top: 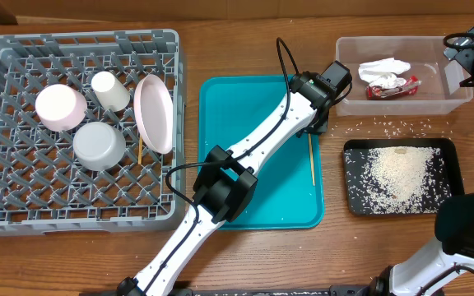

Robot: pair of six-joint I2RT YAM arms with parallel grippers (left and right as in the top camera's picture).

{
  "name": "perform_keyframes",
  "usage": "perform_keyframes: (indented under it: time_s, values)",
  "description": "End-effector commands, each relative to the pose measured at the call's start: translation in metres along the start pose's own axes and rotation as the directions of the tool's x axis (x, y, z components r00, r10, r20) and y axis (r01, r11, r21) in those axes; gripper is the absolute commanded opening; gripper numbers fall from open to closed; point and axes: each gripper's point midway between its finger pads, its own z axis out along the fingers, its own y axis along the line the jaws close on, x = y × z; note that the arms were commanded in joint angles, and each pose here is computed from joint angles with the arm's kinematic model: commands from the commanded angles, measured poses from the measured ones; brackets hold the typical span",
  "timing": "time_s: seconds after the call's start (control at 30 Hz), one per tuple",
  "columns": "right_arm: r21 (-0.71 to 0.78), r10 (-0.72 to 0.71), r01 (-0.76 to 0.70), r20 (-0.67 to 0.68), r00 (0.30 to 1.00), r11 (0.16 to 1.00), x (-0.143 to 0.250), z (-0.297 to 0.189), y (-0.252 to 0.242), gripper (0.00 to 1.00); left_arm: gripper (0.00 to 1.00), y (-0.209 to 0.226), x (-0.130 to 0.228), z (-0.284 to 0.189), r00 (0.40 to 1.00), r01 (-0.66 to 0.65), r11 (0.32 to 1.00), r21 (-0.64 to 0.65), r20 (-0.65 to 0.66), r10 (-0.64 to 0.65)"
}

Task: Sort waste into correct bins and load items into the dishwasher
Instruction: 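Reach the left gripper to the second chopstick and grasp it, then carry the second chopstick left and insert it into the dish rack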

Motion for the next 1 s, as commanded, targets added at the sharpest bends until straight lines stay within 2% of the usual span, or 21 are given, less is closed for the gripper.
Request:
perform_keyframes:
  time_s: [0.0, 0.37, 0.77, 0.83, 0.9, 0.97]
  values:
    - [-0.005, 0.005, -0.005, 0.012, 1.000, 1.000, -0.002, -0.004, 0.001, 1.00, 0.45, -0.003, -0.001, 0.006, 1.000, 0.016, 1.000, -0.011, 0.017, -0.016]
    - [-0.006, 0.005, -0.005, 0.012, 1.000, 1.000, -0.002, -0.004, 0.001, 1.00, 0.45, -0.005, -0.003, 0.010, 0.999, 0.023, 1.000, -0.002, 0.030, -0.023]
    - [-0.005, 0.005, -0.005, 0.012, 1.000, 1.000, -0.002, -0.004, 0.001, 1.00, 0.44, 0.008, 0.020, 0.038, 0.999, 0.028, 0.998, -0.054, -0.039, -0.030]
    - [-0.005, 0.005, -0.005, 0.012, 1.000, 1.000, -0.002, -0.004, 0.001, 1.00, 0.35, 0.009, 0.021, 0.038, 0.999, 0.028, 0.998, -0.057, -0.043, -0.030]
    - [-0.005, 0.005, -0.005, 0.012, 1.000, 1.000, -0.002, -0.004, 0.001, 1.00, 0.16, 0.009, 0.019, 0.036, 0.999, 0.030, 0.998, -0.056, -0.041, -0.033]
    - [-0.005, 0.005, -0.005, 0.012, 1.000, 1.000, -0.002, -0.004, 0.001, 1.00, 0.08, 0.011, 0.018, 0.033, 0.998, 0.031, 0.998, -0.058, -0.044, -0.033]
